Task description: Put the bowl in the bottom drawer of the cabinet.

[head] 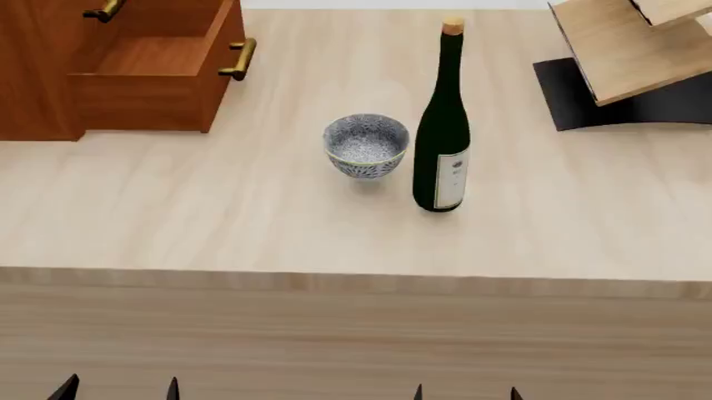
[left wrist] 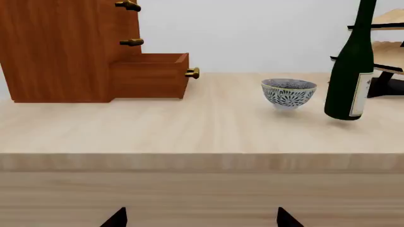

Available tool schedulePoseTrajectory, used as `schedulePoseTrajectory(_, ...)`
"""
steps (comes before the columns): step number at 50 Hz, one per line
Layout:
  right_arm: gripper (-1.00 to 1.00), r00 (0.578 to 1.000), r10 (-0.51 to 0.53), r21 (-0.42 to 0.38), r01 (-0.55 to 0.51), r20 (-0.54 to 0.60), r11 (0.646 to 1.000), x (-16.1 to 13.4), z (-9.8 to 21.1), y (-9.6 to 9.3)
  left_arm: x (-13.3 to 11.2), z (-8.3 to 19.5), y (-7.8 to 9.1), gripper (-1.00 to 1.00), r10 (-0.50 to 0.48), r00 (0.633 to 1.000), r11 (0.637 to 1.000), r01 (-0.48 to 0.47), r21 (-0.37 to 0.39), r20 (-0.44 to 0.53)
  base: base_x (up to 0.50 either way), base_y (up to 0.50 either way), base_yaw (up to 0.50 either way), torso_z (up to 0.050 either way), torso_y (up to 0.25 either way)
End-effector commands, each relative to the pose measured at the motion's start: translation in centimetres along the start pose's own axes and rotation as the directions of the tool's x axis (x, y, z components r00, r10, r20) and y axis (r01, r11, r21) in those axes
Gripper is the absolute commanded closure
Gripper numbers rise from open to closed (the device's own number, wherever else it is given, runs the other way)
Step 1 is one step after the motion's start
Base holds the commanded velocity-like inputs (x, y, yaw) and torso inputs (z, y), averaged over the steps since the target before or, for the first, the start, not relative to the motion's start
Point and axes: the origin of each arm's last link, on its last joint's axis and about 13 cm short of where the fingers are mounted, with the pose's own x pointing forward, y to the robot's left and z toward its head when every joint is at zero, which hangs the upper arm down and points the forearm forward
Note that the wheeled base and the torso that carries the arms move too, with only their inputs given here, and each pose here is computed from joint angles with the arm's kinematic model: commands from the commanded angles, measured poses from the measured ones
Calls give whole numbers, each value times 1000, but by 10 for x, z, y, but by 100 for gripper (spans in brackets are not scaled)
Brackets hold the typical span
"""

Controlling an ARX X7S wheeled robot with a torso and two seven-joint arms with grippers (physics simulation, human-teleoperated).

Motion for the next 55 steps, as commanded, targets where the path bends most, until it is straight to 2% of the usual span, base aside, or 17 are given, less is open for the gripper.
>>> schedulePoseTrajectory(1, -100, 1000, 0, 0, 0, 0, 1000, 0, 0, 0, 0, 0, 0, -100, 0, 1000, 1000, 0, 0, 0, 0, 0, 0, 0, 0)
schedulePoseTrajectory(9, -100, 1000, 0, 7, 0, -9, 1000, 0, -3, -1, -3, -1, 0, -100, -34, 999, 999, 33, -38, -4, 0, 0, 0, 0, 0)
schedulePoseTrajectory(12, -100, 1000, 8, 1, -8, -7, 1000, -1, -2, 0, -5, 1, 1, -100, -50, 999, 995, 50, -87, 4, 0, 0, 0, 0, 0)
schedulePoseTrajectory(16, -100, 1000, 14, 2, -14, -8, 1000, -1, -3, 1, -7, 2, 0, -100, -47, 999, 997, 47, -62, 3, 0, 0, 0, 0, 0)
schedulePoseTrajectory(25, -100, 1000, 17, -1, -17, -16, 1000, -2, -4, 3, -8, 3, 2, -100, -40, 999, 996, 40, -78, -3, 0, 0, 0, 0, 0)
schedulePoseTrajectory(55, -100, 1000, 18, 1, -18, -23, 1000, -2, -2, 4, -9, 9, 6, -100, -40, 999, 996, 42, -73, 24, 0, 0, 0, 49, 0)
